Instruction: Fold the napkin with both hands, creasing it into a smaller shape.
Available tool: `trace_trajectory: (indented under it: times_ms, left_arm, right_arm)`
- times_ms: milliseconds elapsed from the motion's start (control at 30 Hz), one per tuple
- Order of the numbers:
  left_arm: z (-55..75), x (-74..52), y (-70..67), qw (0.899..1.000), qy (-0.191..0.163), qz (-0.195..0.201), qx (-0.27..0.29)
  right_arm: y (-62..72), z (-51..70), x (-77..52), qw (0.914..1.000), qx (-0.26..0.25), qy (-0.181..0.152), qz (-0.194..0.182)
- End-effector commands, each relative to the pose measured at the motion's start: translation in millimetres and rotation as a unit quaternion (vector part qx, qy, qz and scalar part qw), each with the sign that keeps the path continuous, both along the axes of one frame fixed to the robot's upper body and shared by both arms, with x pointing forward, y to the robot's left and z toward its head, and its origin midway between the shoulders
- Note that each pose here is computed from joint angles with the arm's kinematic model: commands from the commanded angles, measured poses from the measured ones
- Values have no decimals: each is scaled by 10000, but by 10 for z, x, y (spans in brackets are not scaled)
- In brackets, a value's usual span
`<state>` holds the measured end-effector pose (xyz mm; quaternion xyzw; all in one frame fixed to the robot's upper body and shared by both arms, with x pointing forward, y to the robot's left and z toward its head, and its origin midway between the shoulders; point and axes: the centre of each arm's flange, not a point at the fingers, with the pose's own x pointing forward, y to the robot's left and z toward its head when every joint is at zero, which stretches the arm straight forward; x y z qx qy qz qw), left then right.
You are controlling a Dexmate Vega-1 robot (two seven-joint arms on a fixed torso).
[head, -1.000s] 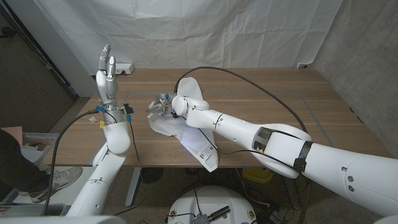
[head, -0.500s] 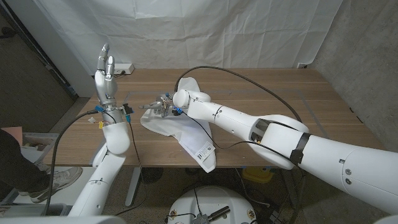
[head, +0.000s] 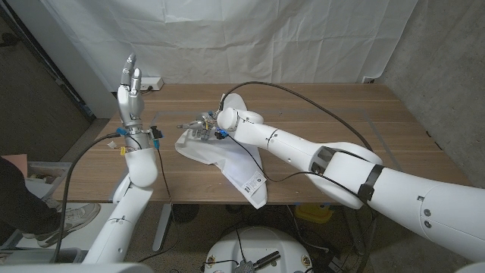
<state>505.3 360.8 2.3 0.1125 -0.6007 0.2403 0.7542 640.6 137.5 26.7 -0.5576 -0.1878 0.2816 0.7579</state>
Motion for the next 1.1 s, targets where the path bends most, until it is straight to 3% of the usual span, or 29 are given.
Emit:
trace_trajectory:
  times_ms: [33, 333, 567, 733, 833, 900, 1100]
  left_arm:
    - [48, 126, -16, 9997, 223, -71, 117]
    - [81, 187, -39, 9992, 350, -85, 178]
    - [102, 216, -48, 9987, 434, -167, 220]
    - [119, 222, -67, 9983, 479, -188, 279]
    - [127, 235, -71, 9978, 547, -226, 301]
    - [132, 239, -79, 9973, 604, -264, 318]
    - [156, 249, -99, 9953, 818, -320, 413]
  right_arm:
    - [-308, 251, -3, 9953, 923, -287, -57]
    - [-508, 370, 8, 9904, 1367, -216, 2]
    - [-665, 373, 52, 9886, 1503, -93, -15]
    - [-787, 373, 73, 9855, 1689, -31, 170]
    - [-863, 385, 68, 9831, 1820, 43, 176]
    - [-894, 402, 56, 9840, 1759, 288, 31]
    - [-1013, 417, 14, 9784, 2032, 291, 222]
